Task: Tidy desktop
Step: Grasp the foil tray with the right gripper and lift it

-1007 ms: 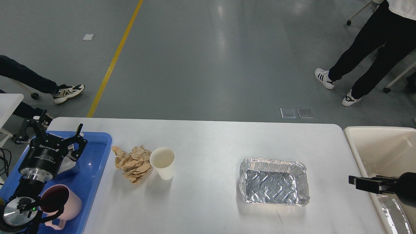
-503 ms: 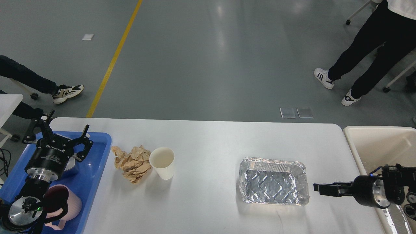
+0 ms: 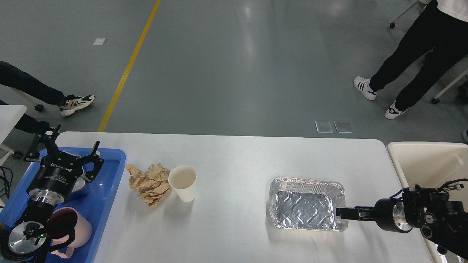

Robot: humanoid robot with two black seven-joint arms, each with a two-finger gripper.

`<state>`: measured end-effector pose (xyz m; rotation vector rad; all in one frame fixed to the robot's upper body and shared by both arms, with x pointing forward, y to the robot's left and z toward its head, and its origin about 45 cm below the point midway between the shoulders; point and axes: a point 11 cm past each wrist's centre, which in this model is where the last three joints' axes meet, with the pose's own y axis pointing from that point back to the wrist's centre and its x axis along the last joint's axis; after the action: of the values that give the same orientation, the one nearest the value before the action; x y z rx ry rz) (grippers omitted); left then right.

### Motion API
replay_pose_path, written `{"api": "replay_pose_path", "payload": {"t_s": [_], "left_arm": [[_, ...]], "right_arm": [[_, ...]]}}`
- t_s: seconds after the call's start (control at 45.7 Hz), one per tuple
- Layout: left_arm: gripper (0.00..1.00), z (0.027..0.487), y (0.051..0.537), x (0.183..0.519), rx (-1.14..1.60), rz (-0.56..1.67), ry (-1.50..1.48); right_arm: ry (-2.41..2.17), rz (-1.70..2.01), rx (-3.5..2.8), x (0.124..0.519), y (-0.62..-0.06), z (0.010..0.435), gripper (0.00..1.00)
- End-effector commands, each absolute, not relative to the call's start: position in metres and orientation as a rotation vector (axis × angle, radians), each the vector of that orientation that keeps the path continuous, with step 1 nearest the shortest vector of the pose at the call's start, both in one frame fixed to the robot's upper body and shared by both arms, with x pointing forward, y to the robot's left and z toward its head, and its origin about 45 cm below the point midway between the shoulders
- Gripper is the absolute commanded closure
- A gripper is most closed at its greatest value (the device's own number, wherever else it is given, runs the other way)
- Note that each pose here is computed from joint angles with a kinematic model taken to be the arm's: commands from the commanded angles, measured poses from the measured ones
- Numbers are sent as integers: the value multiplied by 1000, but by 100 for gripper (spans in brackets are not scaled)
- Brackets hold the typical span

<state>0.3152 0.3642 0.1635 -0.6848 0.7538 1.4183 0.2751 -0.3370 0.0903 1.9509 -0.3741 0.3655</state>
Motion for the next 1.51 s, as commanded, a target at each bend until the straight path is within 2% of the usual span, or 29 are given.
{"api": "replay_pose_path", "payload": {"t_s": [0.0, 0.088, 0.153, 0.241, 0.547, 0.613, 0.678, 0.722, 0.941, 0.963, 1.488], "left_arm": [[3, 163, 363, 315, -678, 1416, 755], [3, 161, 356, 316, -663, 1399, 762], [3, 160, 356, 315, -658, 1399, 762], [3, 160, 356, 315, -660, 1399, 762], [3, 160, 356, 315, -658, 1399, 764], [3, 160, 356, 315, -657, 1398, 762], [3, 160, 356, 315, -658, 1399, 761], [3, 160, 356, 315, -657, 1398, 762], [3, 160, 356, 315, -657, 1398, 762], [3, 160, 356, 315, -657, 1398, 762], [3, 159, 357, 314, -657, 1400, 763]], "right_arm": [[-374, 360, 1951, 275, -336, 89, 0], [-361, 356, 1960, 273, -331, 85, 0], [-359, 358, 1956, 273, -331, 84, 8], [-358, 360, 1956, 272, -331, 83, 14], [-362, 344, 1953, 276, -325, 71, 14], [-364, 342, 1952, 277, -325, 70, 16], [-364, 340, 1956, 277, -322, 68, 32], [-355, 336, 1967, 276, -317, 67, 48], [-326, 327, 1957, 270, -318, 60, 97], [-326, 327, 1958, 270, -318, 61, 100], [-323, 317, 1982, 276, -316, 75, 100]]}}
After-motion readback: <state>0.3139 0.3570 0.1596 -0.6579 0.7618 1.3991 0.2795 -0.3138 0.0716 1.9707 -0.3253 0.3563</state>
